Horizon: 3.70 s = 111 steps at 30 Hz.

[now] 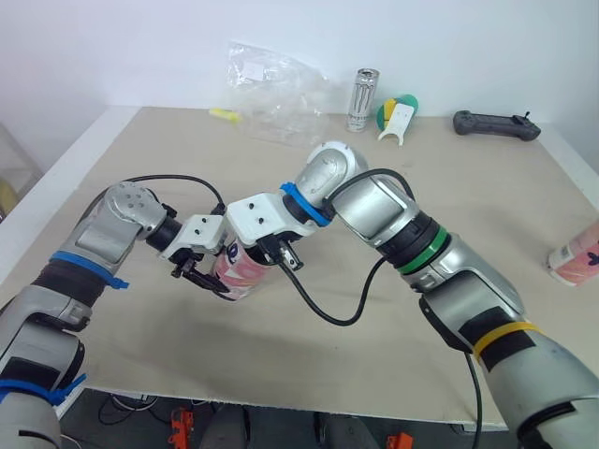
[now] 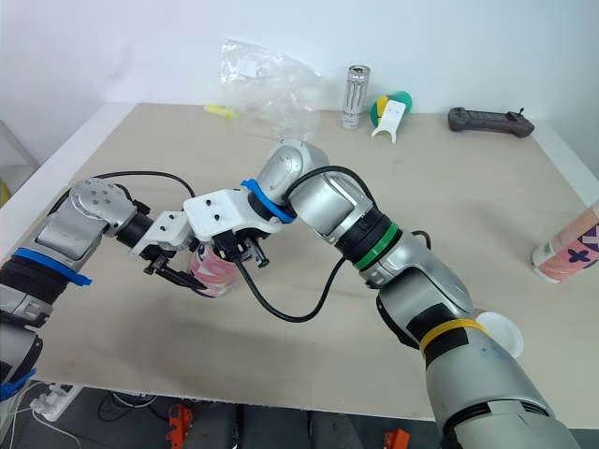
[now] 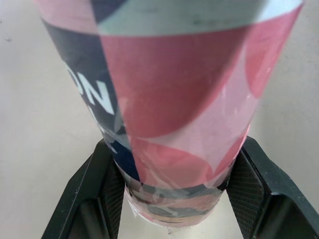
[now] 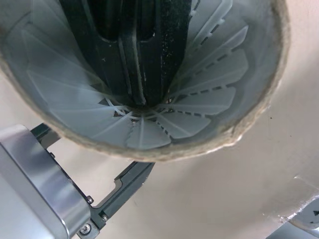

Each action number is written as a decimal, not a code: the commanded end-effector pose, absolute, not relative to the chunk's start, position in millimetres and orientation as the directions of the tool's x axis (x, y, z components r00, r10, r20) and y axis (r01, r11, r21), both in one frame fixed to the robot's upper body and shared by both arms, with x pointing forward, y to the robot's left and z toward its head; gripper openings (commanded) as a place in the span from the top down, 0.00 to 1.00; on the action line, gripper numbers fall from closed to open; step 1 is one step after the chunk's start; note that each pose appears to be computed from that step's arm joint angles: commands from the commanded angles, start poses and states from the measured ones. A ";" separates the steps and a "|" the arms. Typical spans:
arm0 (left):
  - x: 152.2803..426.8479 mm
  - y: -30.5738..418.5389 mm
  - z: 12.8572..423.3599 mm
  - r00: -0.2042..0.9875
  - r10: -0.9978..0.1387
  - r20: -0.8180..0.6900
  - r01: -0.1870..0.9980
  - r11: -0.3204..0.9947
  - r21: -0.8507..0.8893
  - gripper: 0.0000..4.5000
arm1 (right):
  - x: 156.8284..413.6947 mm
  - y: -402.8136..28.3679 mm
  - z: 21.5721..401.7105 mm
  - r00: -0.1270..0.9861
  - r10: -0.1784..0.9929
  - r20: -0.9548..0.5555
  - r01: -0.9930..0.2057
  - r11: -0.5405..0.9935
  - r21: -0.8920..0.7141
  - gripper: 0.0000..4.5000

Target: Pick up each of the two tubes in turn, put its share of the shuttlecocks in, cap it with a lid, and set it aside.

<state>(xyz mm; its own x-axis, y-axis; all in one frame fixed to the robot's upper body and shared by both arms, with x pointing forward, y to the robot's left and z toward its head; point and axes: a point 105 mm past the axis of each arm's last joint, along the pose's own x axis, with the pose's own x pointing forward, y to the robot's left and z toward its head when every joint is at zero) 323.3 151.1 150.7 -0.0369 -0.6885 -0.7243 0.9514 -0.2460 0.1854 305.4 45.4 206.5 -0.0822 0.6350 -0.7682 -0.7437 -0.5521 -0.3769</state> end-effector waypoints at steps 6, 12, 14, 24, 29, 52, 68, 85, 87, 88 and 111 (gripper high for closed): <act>317.8 145.3 137.4 -0.080 -0.672 -0.736 0.952 -0.271 0.143 0.44 | 295.7 23.5 266.1 -0.189 0.734 -0.652 -0.765 -0.526 -0.371 0.98; 317.4 143.5 136.0 -0.084 -0.678 -0.730 0.952 -0.272 0.142 0.44 | 292.5 -8.5 278.6 -0.142 0.747 -0.649 -0.777 -0.491 -0.395 0.98; 317.5 141.8 136.5 -0.083 -0.686 -0.722 0.950 -0.274 0.150 0.44 | 293.8 -22.1 279.2 -0.094 0.750 -0.654 -0.788 -0.458 -0.411 0.98; 323.0 93.7 167.2 -0.042 -0.900 -0.435 0.934 -0.190 0.302 0.44 | 287.0 -134.1 265.7 0.199 0.707 -0.679 -0.897 -0.148 -0.416 0.67; 317.6 70.4 152.9 -0.063 -0.936 -0.345 0.951 -0.161 0.263 0.44 | 277.9 -195.1 242.1 0.240 0.560 -0.793 -0.951 -0.027 -0.307 0.13; 310.2 6.7 89.8 -0.047 -0.958 -0.284 0.970 -0.112 0.214 0.44 | 266.1 -358.3 156.2 0.228 0.069 -0.971 -0.949 0.240 -0.206 0.13; 313.8 16.3 92.0 -0.032 -0.955 -0.296 0.972 -0.098 0.212 0.44 | 260.4 -358.7 142.5 0.185 0.103 -0.977 -0.941 0.306 -0.146 0.40; 314.9 20.4 86.3 -0.070 -0.935 -0.348 0.977 -0.135 0.164 0.44 | 287.7 -286.9 193.0 0.357 0.346 -0.868 -0.930 0.219 -0.295 0.99; 313.8 22.1 82.8 -0.077 -0.929 -0.363 0.977 -0.144 0.160 0.44 | 291.1 -248.7 213.6 0.363 0.482 -0.797 -0.931 0.168 -0.322 0.99; 314.5 22.7 81.8 -0.074 -0.927 -0.367 0.977 -0.142 0.161 0.44 | 292.1 -223.2 227.9 0.360 0.559 -0.746 -0.927 0.124 -0.355 0.99; 317.4 34.6 77.3 -0.108 -0.892 -0.439 0.971 -0.188 0.144 0.44 | 298.8 -89.3 307.0 0.271 0.581 -0.767 -0.661 -0.467 -0.588 0.99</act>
